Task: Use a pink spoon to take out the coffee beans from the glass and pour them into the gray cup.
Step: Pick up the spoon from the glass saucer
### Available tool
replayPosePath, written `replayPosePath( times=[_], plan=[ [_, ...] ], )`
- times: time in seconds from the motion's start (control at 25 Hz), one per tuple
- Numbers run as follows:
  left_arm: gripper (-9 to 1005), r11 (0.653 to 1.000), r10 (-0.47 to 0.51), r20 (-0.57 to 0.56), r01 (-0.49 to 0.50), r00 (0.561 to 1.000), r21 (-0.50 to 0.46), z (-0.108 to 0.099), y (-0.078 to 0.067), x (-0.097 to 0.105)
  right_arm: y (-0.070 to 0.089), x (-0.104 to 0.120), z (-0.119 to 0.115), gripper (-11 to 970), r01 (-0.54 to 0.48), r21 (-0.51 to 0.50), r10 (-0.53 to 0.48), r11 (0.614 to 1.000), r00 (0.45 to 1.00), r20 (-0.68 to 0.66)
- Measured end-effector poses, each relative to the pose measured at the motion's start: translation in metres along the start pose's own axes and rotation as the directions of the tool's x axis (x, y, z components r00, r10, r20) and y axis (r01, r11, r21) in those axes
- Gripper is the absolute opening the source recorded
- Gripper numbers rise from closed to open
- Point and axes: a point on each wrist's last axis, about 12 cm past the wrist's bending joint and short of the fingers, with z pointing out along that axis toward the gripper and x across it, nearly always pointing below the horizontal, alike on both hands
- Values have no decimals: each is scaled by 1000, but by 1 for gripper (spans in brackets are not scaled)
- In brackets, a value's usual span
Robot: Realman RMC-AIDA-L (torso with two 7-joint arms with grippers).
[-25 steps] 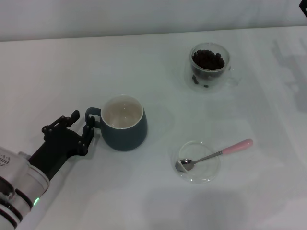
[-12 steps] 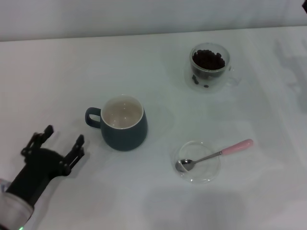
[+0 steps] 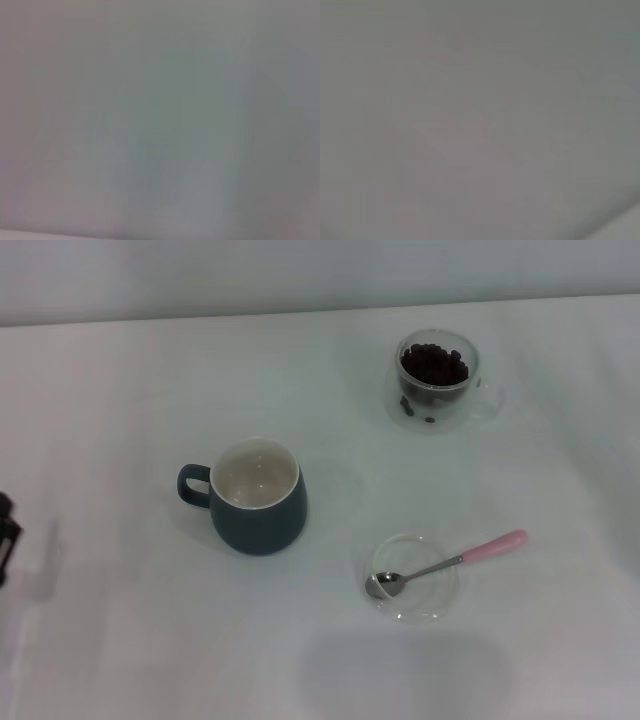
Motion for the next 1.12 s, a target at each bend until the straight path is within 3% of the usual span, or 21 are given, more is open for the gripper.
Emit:
replayPosePath(
  times=[0.2, 0.32, 0.4, 0.72, 1.12],
  plan=[
    [824, 998, -7, 40, 9, 999, -55, 19, 7, -8, 1, 22, -55, 829, -185, -59, 175, 981, 975, -138],
    [824, 999, 3, 57, -1, 998, -42, 33, 7, -13, 7, 37, -65, 828, -225, -76, 205, 971, 957, -206],
    [824, 1000, 5, 70, -3, 998, -24, 43, 5, -16, 18, 59, -74, 828, -273, -99, 229, 957, 918, -323],
    [825, 1000, 2, 67, -4, 998, 26, 66, -6, -21, 37, 79, -67, 827, -316, -170, 197, 933, 848, -492],
    [825, 1000, 1, 70, -3, 998, 29, 69, -6, -22, 56, 91, -42, 826, -323, -255, 108, 912, 785, -609]
  ],
)
